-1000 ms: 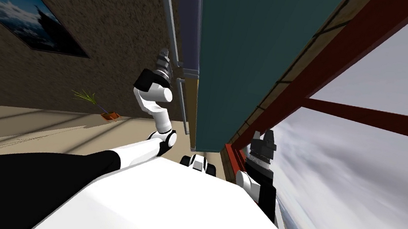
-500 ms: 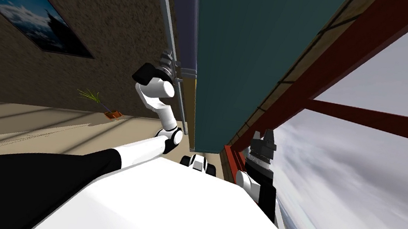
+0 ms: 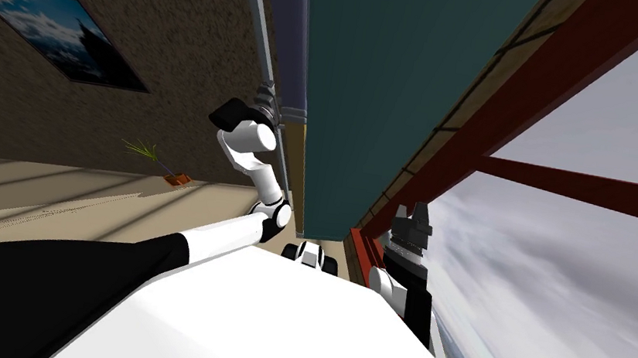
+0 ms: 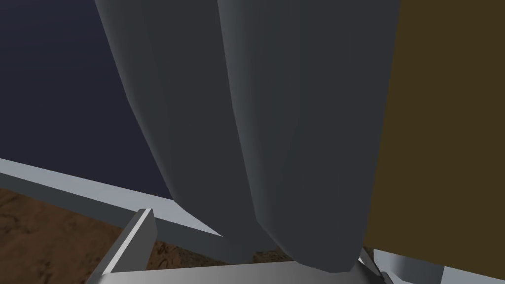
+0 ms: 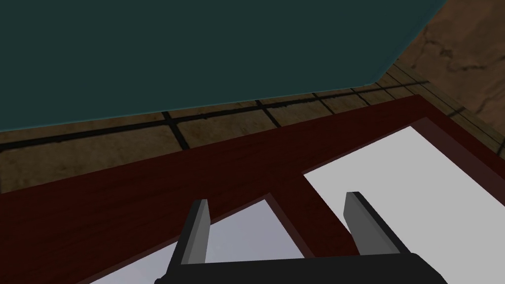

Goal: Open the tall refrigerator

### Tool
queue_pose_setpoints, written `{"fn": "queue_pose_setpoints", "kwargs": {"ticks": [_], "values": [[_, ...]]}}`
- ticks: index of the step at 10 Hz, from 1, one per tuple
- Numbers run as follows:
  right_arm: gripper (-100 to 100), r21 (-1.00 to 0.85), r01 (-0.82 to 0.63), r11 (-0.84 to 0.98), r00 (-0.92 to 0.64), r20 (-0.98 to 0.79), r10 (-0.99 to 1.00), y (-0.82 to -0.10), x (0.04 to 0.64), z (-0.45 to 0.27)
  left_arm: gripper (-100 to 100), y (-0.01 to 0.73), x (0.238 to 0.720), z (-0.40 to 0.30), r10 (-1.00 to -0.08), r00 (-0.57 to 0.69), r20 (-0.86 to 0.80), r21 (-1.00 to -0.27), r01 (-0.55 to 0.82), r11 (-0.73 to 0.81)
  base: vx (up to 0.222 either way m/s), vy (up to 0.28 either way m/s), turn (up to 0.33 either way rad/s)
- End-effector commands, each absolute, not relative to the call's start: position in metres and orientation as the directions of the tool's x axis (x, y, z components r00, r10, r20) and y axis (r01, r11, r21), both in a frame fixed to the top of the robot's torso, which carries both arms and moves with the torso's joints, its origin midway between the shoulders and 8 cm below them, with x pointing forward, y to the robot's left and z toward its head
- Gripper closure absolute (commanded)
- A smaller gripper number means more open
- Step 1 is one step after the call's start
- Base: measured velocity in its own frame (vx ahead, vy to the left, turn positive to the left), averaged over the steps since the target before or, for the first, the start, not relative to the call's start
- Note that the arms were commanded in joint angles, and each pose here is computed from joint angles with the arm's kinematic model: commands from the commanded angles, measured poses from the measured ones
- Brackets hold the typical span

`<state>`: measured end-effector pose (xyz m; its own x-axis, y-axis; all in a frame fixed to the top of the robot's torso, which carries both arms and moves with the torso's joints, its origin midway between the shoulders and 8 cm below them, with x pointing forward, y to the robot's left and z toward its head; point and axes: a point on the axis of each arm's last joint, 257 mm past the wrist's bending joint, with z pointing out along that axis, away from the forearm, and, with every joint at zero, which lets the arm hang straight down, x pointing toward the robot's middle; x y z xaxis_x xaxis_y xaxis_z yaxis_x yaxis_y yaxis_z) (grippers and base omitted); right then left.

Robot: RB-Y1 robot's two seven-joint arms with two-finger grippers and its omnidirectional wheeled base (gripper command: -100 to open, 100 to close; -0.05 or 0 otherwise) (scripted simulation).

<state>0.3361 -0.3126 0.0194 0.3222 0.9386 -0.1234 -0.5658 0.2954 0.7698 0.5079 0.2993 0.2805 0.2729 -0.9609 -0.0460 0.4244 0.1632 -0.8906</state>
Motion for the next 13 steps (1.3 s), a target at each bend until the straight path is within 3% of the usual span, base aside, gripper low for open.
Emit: {"fn": "queue_pose_setpoints", "kwargs": {"ticks": [1,2,3,7,13], "values": [[0,0.77,-0.566,0.295,0.322,-0.123,0.939,-0.313,0.336,0.019,-100,0.299,0.501,0.29,-0.96,0.275,-0.046,-0.892,0.421,0.163,0.081,0.027,0.002],[0,0.77,-0.566,0.295,0.322,-0.123,0.939,-0.313,0.336,0.019,-100,0.299,0.503,0.289,-0.96,0.275,-0.045,-0.892,0.422,0.163,0.025,0.013,0.02],[0,0.77,-0.566,0.295,0.322,-0.123,0.939,-0.313,0.336,0.019,100,0.298,0.507,0.281,-0.961,0.273,-0.047,-0.892,0.421,0.163,-0.045,0.006,0.007],[0,0.77,-0.566,0.296,0.322,-0.124,0.939,-0.313,0.336,0.019,100,0.29,0.509,0.284,-0.968,0.247,-0.047,-0.887,0.435,0.154,-0.034,0.078,-0.027],[0,0.77,-0.566,0.296,0.322,-0.124,0.938,-0.313,0.336,0.019,100,0.259,0.522,0.289,-0.99,0.135,-0.044,-0.888,0.45,0.101,0.009,0.283,-0.057]]}}
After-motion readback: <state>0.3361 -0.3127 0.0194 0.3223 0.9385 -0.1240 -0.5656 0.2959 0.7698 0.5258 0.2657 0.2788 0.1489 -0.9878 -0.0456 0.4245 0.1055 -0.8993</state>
